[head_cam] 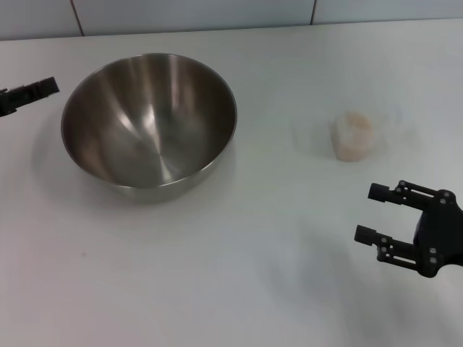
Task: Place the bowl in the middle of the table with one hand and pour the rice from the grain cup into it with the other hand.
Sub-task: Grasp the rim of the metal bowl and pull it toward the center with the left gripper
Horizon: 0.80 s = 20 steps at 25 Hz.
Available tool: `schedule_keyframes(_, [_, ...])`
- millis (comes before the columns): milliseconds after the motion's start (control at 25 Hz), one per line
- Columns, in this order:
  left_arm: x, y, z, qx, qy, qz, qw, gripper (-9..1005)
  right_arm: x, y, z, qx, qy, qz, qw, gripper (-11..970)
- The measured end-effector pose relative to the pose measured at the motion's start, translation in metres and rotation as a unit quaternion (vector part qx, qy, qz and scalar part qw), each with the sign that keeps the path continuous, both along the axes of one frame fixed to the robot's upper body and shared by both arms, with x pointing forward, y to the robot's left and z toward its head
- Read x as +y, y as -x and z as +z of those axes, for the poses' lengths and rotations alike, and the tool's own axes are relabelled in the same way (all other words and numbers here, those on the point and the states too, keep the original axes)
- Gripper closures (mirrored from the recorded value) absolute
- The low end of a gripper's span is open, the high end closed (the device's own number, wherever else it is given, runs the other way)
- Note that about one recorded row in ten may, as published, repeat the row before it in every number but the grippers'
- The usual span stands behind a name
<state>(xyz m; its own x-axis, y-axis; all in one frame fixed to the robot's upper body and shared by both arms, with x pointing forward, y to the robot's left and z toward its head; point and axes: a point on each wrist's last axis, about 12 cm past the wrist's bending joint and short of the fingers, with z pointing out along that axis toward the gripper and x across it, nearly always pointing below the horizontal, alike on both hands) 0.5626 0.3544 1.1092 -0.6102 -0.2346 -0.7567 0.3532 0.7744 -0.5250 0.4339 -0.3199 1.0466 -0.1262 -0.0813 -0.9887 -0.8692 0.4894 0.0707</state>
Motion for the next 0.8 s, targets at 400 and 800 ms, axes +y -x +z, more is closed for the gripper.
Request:
schedule_keyframes(400, [-0.007, -0.004, -0.003, 0.097, -0.05, 0.0, 0.994, 166, 0.002, -0.003, -0.003, -0.013, 0.005, -0.005, 1.0, 288])
schedule_keyframes(800, [-0.014, -0.005, -0.005, 0.108, -0.054, -0.014, 0.993, 167, 0.001, -0.004, -0.003, -0.017, 0.006, -0.009, 1.0, 291])
